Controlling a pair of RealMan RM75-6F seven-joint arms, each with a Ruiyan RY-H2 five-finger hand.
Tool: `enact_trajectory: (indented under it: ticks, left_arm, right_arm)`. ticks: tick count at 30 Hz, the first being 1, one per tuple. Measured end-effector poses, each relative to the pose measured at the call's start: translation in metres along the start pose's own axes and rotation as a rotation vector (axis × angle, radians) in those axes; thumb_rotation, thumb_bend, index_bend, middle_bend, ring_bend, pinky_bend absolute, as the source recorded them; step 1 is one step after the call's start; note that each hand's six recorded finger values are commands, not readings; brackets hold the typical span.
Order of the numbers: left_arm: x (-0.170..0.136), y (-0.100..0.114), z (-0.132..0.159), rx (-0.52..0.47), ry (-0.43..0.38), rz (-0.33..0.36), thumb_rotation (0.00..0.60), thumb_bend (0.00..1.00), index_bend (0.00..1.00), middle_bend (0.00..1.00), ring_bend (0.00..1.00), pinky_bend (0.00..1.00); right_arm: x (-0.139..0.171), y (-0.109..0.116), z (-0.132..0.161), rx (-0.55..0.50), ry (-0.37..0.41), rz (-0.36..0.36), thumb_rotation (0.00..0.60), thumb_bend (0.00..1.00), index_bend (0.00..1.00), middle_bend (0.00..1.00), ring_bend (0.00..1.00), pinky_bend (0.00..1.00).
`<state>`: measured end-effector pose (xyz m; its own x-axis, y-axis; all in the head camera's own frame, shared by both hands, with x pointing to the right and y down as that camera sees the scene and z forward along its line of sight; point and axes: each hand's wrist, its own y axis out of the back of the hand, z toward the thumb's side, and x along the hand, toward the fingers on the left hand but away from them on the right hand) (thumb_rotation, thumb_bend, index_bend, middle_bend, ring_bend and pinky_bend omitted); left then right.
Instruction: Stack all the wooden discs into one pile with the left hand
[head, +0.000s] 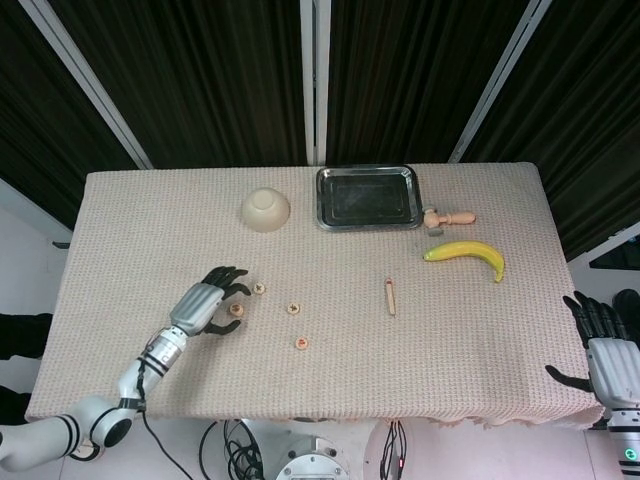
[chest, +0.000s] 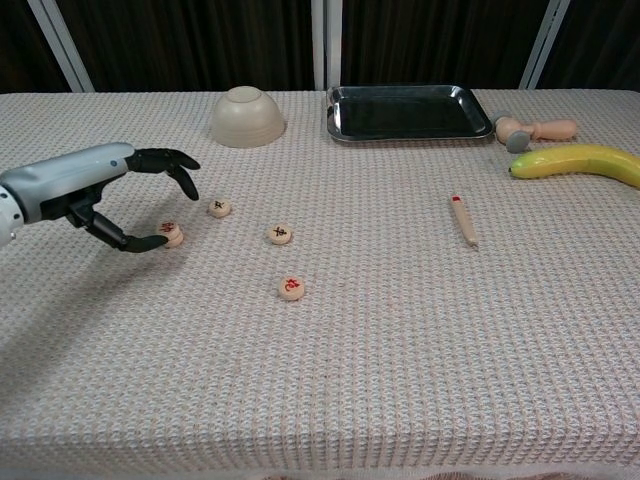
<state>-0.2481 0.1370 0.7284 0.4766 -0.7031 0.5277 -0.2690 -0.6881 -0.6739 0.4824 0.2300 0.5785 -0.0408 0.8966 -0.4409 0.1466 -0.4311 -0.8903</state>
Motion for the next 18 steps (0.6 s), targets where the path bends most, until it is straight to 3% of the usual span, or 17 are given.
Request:
enact_trajectory:
  ticks: [10, 18]
  left_arm:
    - [0.033, 0.021, 0.027, 0.077, -0.016, 0.043, 0.600, 0.27, 0.32, 0.07, 0.00, 0.00]
    - [0.066, 0.009, 0.032, 0.076, 0.041, -0.001, 0.600, 0.27, 0.34, 0.08, 0.00, 0.00]
  right_arm:
    - [0.001, 0.000, -0.001, -0.011, 0.002, -0.004, 0.600, 0.00, 0.00, 0.00, 0.00, 0.00]
    - [0.001, 0.000, -0.002, -0.021, 0.002, -0.004, 0.600, 0.00, 0.00, 0.00, 0.00, 0.00]
